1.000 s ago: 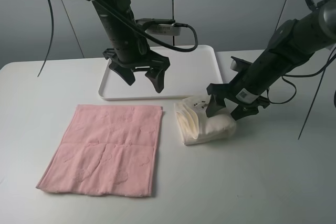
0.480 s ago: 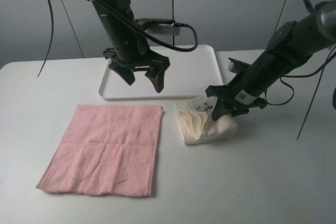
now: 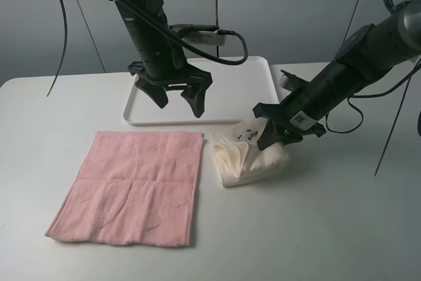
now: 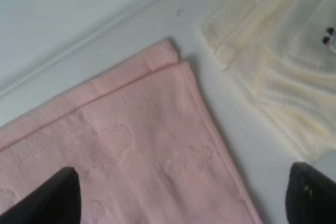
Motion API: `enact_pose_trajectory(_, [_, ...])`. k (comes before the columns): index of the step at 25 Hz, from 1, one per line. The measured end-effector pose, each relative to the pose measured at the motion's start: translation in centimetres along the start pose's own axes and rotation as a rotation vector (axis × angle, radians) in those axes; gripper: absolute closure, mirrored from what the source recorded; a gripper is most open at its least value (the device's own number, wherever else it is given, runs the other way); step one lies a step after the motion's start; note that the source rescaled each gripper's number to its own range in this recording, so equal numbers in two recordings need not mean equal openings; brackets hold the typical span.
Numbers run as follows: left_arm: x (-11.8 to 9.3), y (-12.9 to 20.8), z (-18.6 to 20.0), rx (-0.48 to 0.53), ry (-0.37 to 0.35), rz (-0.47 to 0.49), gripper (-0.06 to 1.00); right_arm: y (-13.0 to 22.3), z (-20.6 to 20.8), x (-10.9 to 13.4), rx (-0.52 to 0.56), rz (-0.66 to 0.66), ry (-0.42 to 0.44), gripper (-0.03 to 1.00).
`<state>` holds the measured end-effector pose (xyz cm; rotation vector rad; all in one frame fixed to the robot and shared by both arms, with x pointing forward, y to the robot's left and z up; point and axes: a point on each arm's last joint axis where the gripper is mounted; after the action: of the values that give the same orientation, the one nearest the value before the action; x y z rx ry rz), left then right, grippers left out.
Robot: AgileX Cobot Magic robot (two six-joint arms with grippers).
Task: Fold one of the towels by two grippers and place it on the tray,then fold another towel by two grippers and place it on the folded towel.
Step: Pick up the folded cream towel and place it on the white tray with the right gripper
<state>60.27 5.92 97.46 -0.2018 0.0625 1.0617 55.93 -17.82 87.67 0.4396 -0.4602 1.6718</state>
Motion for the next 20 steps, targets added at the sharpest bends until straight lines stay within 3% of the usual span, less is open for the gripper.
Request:
enact_pose_trajectory(5, [-0.2, 0.1, 1.1, -0.024, 0.001, -0.018, -0.05, 0.1, 2.3, 1.8, -0.031, 0.051, -0.049, 0.84])
enact_pose_trajectory(8, [-0.1, 0.2, 3.7, -0.093, 0.006, -0.034, -0.05, 0.1, 3.5, 2.9, -0.049, 0.078, -0.085, 0.84])
enact_pose_trajectory(20, [4.7, 2.7, 13.3, -0.263, -0.023, 0.032, -0.05, -5.0, 10.2, 8.7, -0.149, 0.208, -0.236, 0.84])
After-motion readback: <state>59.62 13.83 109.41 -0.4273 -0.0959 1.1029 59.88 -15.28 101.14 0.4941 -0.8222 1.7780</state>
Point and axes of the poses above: a point on each arm's last joint axis where the gripper is mounted, z pointing back along that axis away from the gripper, x along the wrist's bending axis when the last joint is at zero, y = z × x
